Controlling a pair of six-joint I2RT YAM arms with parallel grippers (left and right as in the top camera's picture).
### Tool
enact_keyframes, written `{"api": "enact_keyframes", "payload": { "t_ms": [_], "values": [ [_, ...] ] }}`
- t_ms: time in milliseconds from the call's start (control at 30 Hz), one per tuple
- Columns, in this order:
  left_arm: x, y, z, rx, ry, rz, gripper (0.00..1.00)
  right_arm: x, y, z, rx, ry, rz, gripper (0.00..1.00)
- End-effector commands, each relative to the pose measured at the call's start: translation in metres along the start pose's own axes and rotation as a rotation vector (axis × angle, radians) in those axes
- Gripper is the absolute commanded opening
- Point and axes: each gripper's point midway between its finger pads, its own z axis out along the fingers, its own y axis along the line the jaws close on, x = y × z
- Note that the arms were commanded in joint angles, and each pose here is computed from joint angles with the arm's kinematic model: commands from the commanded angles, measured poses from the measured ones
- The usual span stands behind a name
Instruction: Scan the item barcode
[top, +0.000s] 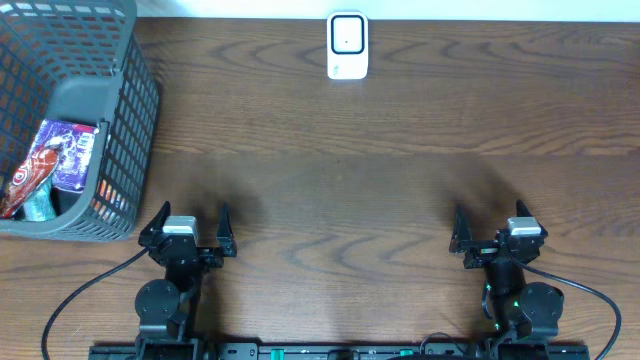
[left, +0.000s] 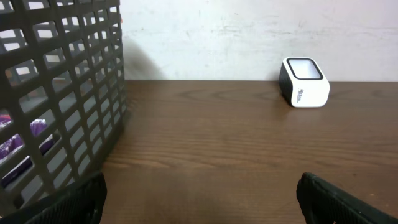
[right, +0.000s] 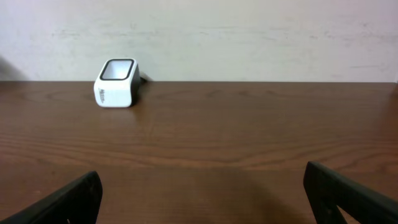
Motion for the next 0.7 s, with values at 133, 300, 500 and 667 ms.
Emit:
{"api": "enact_keyframes", "payload": {
  "t_ms": [133, 300, 500, 667],
  "values": [
    [0.015, 0.0, 0.0, 0.003, 0.047, -0.004, 0.98, 0.0, 0.003, 0.0, -0.015, -0.001, -0.015, 0.99],
    [0.015, 0.0, 0.0, 0.002, 0.047, -0.003, 0.98, 0.0, 0.003, 0.0, -0.015, -0.001, -0.015, 0.99],
    [0.015, 0.0, 0.0, 0.002, 0.047, -0.003, 0.98, 0.0, 0.003, 0.0, -0.015, -0.001, -0.015, 0.99],
    [0.011, -0.025, -0.001, 0.143, 0.047, -0.177, 0.98, 0.0, 0.003, 0.0, -0.015, -0.001, -0.015, 0.99]
  ]
}}
